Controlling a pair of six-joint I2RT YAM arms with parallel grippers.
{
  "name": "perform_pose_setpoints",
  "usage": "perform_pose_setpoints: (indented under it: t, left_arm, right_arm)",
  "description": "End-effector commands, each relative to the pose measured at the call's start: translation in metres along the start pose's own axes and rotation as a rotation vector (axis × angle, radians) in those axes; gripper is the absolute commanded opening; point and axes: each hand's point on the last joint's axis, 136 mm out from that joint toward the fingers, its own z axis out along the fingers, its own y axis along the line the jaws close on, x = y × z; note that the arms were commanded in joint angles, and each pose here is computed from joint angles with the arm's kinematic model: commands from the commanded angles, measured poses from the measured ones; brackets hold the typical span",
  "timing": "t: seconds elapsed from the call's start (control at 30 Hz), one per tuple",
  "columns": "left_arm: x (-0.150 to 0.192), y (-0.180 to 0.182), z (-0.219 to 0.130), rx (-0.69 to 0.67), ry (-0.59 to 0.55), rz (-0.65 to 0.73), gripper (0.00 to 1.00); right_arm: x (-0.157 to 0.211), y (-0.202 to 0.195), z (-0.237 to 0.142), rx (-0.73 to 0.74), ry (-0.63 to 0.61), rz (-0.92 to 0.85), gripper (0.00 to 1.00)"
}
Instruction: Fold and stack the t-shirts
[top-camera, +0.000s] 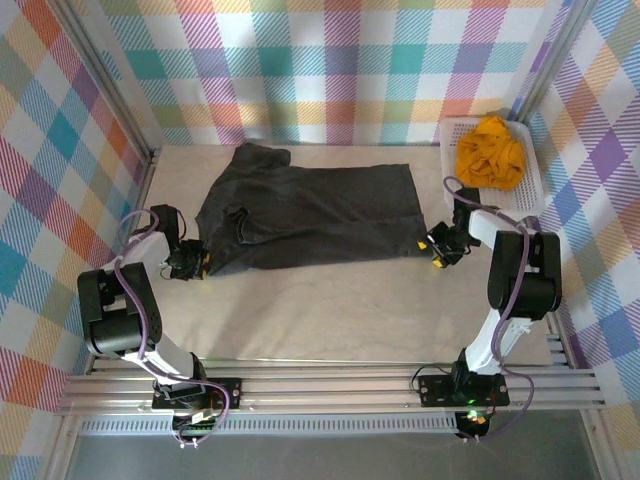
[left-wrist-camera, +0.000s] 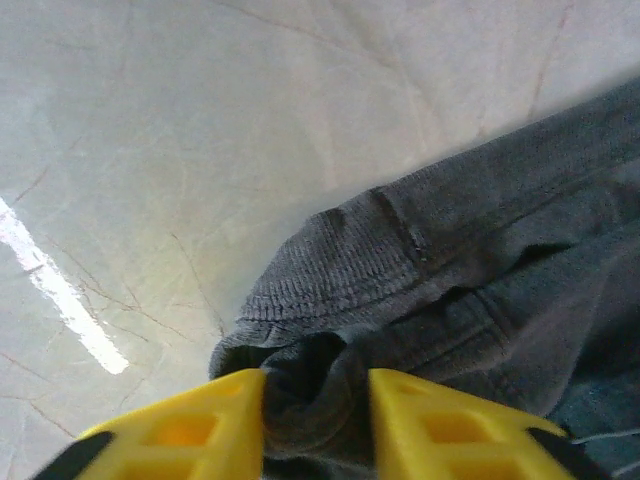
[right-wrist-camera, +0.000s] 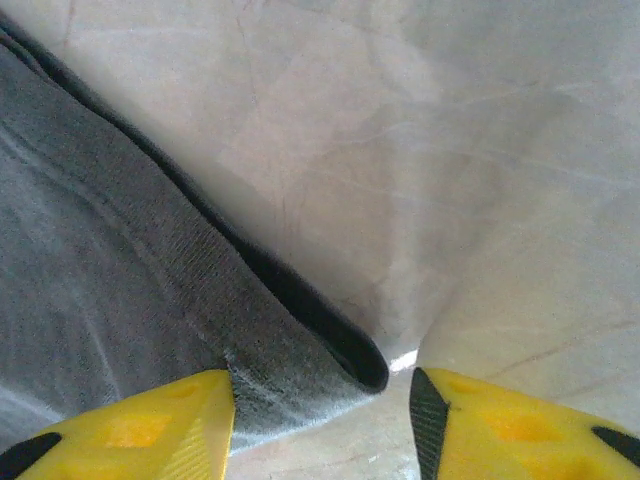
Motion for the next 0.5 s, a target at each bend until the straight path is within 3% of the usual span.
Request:
perform_pose_setpoints:
  t: [0.0,0.13,0.27,0.47]
  left_arm:
    - [0.001,-0.004,-0.001,-0.002,0.003,0.004,0.2]
    - [-0.005,0.003,-0.017,-0.054,-0.047,0.036,0.01]
    - [-0.012,0.013,-0.043,-0.132,-0.115,0.084,0.0]
    - [-0.017,0.035,-0.066,-0.23,-0.175,0.163,0.0]
  right_arm:
    - [-0.001,0.011,0.007,-0.029,0.015,0.034,0.46]
    - [-0.003,0.015,0.011,-0.004,0.005,0.042,0.3]
    - [-0.011,0.011,-0.001,0.036,-0.072,0.043,0.02]
    - [-0.012,0.0,-0.03,0.113,-0.154,0.011,0.0]
